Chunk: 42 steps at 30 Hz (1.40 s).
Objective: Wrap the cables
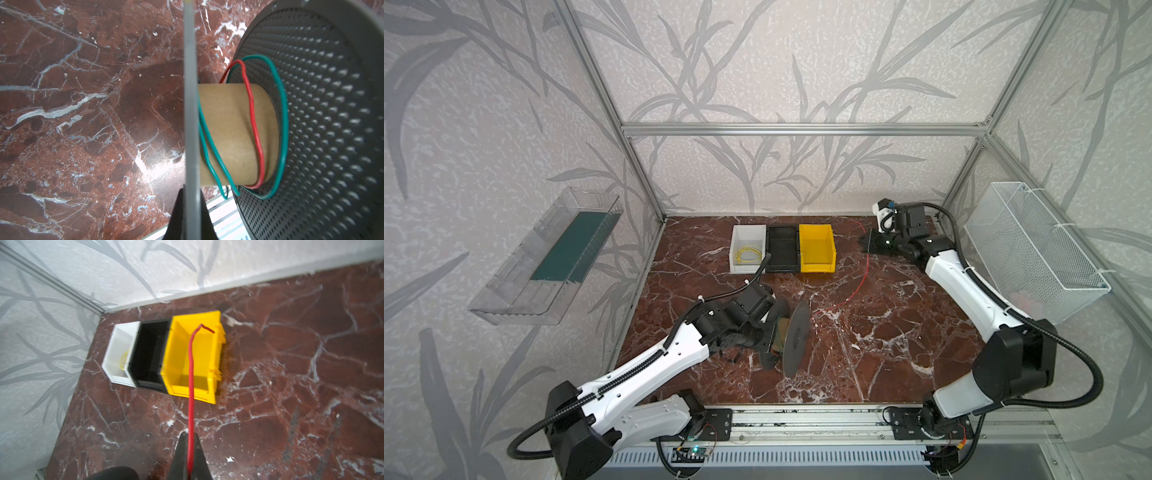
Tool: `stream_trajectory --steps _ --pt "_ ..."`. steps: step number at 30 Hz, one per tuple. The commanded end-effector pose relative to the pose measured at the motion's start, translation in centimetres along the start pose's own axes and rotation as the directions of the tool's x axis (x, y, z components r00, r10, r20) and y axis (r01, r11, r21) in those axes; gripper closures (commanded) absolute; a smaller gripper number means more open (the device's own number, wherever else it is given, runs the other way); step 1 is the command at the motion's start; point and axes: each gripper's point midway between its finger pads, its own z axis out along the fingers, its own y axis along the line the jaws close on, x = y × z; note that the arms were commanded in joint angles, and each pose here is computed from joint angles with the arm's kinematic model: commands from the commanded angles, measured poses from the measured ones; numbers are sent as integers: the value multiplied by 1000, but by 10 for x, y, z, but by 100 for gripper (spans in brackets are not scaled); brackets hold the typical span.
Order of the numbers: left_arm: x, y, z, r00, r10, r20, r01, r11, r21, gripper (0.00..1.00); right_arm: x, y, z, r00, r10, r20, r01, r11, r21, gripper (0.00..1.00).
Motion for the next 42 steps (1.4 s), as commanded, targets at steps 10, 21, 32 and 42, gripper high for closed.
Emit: stream_trajectory --steps 10,21,32,42 --pt "-38 8 17 992 -87 92 106 970 -219 100 -77 206 -105 990 -61 126 103 927 -360 100" --pt "-163 -7 6 823 -442 355 463 886 29 100 -43 284 -228 980 183 71 -81 703 -707 100" --pt "-202 -8 -42 649 -628 429 571 775 270 100 86 266 -287 956 208 -206 -287 531 -797 100" --pt "-254 -9 -86 508 -775 377 501 622 602 100 195 148 -254 891 363 -271 -451 645 -617 100"
